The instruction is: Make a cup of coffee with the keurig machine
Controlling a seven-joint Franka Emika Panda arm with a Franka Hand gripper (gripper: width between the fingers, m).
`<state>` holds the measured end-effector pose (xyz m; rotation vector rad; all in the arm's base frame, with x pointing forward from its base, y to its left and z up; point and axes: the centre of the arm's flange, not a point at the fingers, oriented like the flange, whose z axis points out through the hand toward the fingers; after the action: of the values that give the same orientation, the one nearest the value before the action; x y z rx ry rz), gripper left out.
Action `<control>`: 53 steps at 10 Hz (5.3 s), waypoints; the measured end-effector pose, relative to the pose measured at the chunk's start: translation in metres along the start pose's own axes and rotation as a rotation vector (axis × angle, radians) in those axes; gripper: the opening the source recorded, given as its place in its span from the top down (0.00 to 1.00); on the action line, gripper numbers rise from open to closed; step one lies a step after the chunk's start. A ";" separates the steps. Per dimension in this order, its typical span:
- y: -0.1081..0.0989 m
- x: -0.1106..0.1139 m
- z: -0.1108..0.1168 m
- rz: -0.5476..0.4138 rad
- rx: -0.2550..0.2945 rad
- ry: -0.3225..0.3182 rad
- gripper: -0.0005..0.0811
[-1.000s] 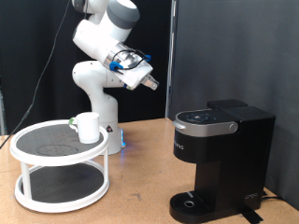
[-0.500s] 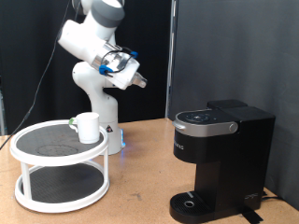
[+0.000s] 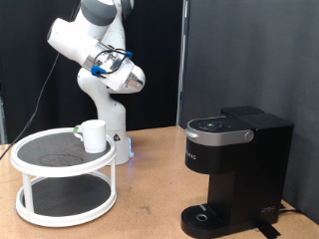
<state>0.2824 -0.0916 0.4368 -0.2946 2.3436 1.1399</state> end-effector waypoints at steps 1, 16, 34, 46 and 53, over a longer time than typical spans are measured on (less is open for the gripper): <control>-0.002 -0.001 -0.004 0.000 -0.006 -0.004 0.99; -0.096 0.028 -0.152 0.039 0.089 -0.056 0.99; -0.155 0.120 -0.090 0.031 0.182 -0.040 0.10; -0.162 0.128 -0.086 0.053 0.210 -0.039 0.97; -0.134 0.087 -0.135 0.108 0.124 -0.117 0.98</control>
<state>0.2152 -0.2782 0.3699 -0.0561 2.3381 1.0263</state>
